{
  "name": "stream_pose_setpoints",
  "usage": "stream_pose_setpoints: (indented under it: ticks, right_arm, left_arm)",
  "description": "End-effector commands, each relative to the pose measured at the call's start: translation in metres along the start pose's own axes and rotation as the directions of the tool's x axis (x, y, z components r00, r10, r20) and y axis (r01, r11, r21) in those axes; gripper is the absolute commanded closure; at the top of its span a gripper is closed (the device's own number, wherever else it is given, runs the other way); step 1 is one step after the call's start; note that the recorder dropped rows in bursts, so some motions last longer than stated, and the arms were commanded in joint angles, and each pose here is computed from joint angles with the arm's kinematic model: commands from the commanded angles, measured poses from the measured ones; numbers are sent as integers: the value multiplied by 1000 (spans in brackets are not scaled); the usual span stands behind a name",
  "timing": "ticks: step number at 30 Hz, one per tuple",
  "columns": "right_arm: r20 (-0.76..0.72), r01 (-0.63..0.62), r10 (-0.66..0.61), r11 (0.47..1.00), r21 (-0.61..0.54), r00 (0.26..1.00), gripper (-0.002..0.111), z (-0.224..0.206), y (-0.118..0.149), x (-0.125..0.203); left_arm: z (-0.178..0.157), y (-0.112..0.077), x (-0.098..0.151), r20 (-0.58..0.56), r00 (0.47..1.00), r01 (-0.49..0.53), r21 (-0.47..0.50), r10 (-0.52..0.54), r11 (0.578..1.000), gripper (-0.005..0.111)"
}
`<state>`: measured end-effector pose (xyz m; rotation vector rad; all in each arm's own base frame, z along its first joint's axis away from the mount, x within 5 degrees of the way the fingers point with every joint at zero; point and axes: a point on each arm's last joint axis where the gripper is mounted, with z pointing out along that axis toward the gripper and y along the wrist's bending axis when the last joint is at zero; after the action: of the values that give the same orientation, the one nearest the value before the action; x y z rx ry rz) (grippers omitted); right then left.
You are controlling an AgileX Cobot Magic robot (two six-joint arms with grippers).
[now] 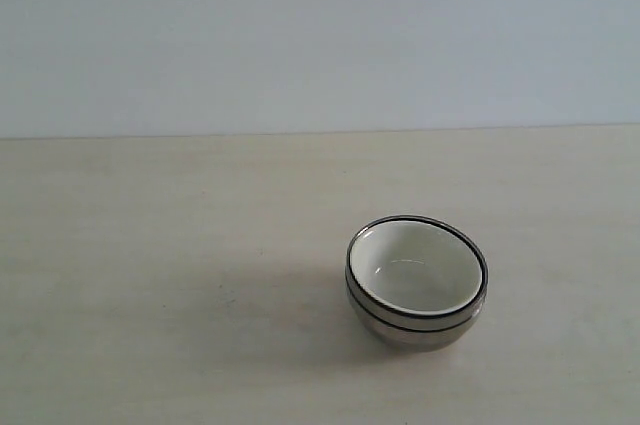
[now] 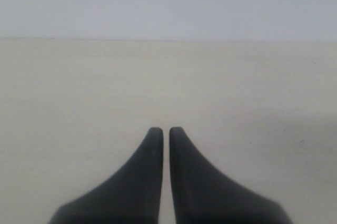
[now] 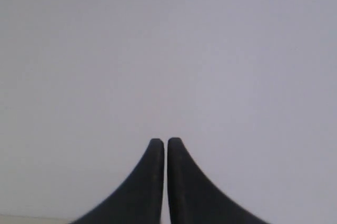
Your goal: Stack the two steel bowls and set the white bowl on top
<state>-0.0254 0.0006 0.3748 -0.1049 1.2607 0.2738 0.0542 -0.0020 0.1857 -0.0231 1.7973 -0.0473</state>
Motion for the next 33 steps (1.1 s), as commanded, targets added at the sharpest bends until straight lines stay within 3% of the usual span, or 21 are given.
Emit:
stream_pose_setpoints:
  ticks: [1, 5, 8, 12, 16, 22, 33]
  right_arm:
    - [5, 38, -38, 999, 17, 999, 108, 0, 2, 1]
    - [3, 31, -31, 999, 32, 1000, 108, 11, -3, 22]
    - [-31, -52, 53, 997, 50, 998, 108, 21, -8, 52]
    - [-126, -159, 172, 982, 103, 977, 108, 31, -18, 122]
    - [-198, -158, 185, 977, 143, 963, 108, 27, -25, 176]
    - [-228, -89, 117, 987, 131, 967, 108, 27, -25, 180]
    - [-246, -103, 134, 986, 135, 960, 108, 26, -25, 181]
  left_arm:
    - [0, 0, 0, 7, 1000, 4, 5, -4, 1000, 103]
    - [0, 0, 0, 7, 1000, 4, 5, -4, 1000, 103]
    - [0, 0, 0, 7, 1000, 4, 5, -4, 1000, 103]
    - [0, 0, 0, 7, 1000, 4, 5, -4, 1000, 103]
    - [0, 0, 0, 7, 1000, 4, 5, -4, 1000, 103]
    - [0, 0, 0, 7, 1000, 4, 5, -4, 1000, 103]
    - [0, 0, 0, 7, 1000, 4, 5, -4, 1000, 103]
